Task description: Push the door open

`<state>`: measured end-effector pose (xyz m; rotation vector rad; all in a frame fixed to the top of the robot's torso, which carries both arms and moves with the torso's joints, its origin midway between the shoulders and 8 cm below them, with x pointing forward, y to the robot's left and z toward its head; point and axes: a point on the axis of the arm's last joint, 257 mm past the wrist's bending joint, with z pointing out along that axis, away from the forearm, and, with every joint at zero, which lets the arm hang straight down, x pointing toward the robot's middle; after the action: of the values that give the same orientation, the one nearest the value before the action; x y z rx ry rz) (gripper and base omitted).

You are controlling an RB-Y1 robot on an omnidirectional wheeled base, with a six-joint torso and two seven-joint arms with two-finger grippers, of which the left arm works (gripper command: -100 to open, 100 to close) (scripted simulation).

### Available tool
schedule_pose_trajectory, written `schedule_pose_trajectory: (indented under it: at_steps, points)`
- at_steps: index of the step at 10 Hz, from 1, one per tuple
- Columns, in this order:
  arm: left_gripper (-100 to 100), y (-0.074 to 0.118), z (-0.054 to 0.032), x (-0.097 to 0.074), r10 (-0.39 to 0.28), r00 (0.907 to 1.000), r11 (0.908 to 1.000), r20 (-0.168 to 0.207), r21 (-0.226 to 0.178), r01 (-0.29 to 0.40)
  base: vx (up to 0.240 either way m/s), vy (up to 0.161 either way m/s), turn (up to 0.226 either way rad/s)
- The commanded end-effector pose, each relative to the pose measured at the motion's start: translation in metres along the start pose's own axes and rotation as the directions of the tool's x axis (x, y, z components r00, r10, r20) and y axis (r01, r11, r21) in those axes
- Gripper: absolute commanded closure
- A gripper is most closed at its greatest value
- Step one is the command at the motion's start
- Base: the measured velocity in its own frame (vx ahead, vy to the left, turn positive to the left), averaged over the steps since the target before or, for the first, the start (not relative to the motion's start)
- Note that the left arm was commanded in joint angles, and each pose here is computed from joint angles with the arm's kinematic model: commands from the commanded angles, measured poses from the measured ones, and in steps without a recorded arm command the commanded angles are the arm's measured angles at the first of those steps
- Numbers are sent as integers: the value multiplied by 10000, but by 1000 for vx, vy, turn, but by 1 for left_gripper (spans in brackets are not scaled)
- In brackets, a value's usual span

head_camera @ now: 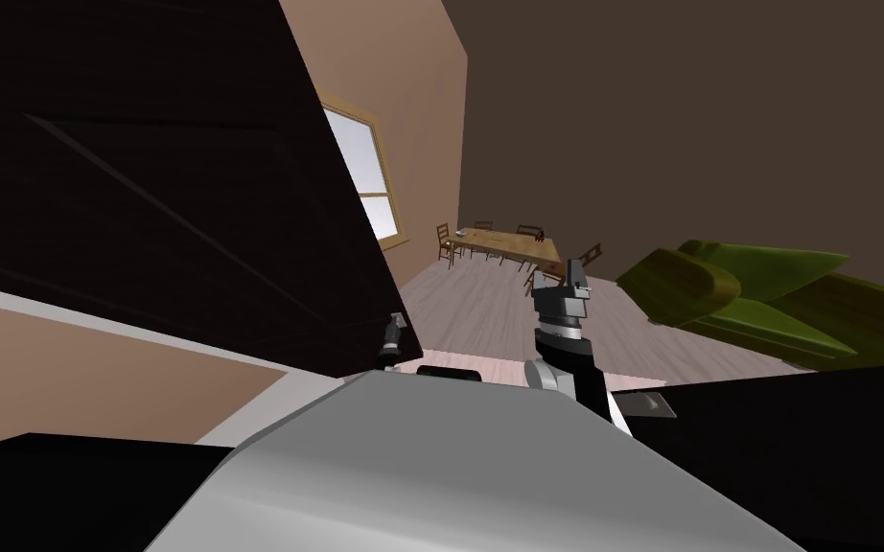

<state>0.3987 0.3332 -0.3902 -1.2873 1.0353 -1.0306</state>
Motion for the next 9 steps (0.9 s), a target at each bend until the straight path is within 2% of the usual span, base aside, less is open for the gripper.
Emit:
schedule_pose_trajectory:
  at_steps: [1,4,5,9]
  points:
    - [100,8,-8,1,-5,10000,10000,1,-20,5,-25,-7,-2]
    - [100,8,-8,1,-5,10000,10000,1,-20,5,-8,-3,2]
    - [100,31,-9,-104,63,9998,9999,189,-102,-61,116,-31,42]
    - [100,15,23,-329,116,9977,9999,674,-100,-110,194,-23,53]
